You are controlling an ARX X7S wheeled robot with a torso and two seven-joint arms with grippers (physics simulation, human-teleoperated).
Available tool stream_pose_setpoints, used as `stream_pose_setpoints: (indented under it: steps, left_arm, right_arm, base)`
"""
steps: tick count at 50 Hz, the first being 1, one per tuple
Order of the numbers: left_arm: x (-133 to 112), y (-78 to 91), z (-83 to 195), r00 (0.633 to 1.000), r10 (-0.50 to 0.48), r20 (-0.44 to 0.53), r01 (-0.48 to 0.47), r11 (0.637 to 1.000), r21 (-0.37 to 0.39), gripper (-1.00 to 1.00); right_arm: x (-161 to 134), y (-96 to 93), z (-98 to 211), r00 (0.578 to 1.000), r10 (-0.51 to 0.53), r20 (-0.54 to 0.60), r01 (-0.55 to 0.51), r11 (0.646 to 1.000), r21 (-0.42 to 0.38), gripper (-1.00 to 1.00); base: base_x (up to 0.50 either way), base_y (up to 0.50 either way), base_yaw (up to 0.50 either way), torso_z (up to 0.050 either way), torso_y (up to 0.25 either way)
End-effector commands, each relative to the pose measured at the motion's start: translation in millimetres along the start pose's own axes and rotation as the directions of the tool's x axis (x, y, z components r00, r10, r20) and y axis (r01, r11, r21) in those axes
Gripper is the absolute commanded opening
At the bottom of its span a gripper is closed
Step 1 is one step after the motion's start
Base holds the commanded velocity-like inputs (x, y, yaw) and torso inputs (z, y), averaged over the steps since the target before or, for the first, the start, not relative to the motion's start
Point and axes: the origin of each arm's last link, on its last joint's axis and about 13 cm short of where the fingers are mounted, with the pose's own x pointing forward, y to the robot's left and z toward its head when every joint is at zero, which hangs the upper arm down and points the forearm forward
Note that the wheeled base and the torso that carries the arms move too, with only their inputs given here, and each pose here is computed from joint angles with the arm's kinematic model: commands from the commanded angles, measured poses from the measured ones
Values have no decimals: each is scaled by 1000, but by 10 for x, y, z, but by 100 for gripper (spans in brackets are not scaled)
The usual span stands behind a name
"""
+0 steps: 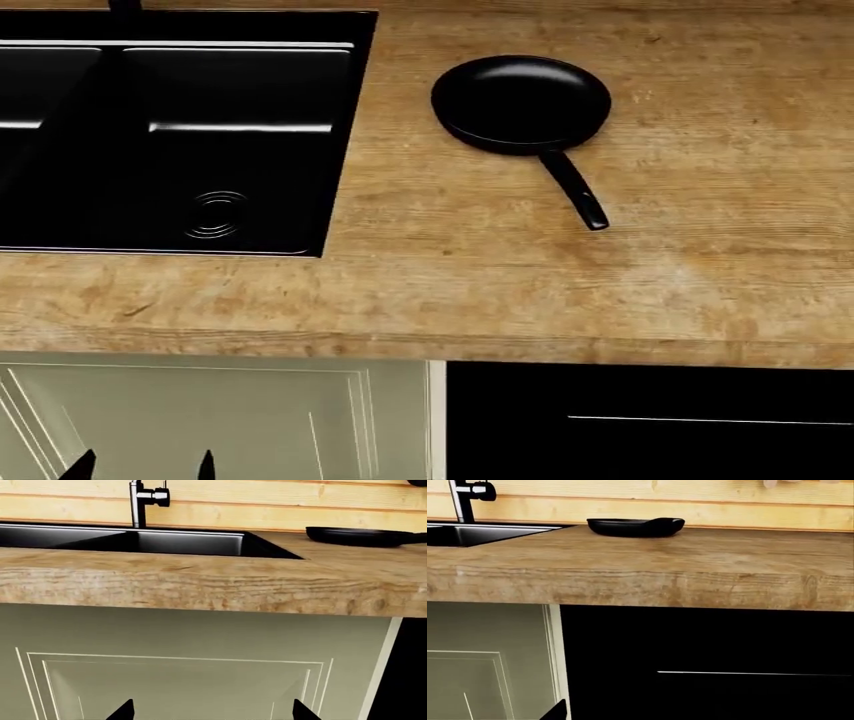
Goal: Pick the pan and sponge and place them into the sink. Then turn on the water.
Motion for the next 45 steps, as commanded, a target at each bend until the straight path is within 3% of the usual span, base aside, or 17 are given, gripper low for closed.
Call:
stream_pose_setpoints:
  steps: [1, 12, 45]
  left_arm:
    - [-7, 18, 5, 1000, -2, 4, 2, 1000, -7, 100]
    - [-23, 15, 25, 999, -15, 41, 15, 1000, -15, 100]
    - [-1, -6, 30, 999, -13, 52, 13, 1000, 7, 100]
  right_arm:
    - [6, 1, -1, 1000, -1, 2, 1, 1000, 0, 100]
    - [1, 4, 1, 1000, -5, 3, 5, 1000, -7, 100]
    - [0, 3, -1, 1000, -4, 3, 4, 1000, -12, 100]
  base:
    - [0, 0, 0, 0, 0]
    - [0, 0, 0, 4, 0]
    - [0, 0, 0, 50, 0]
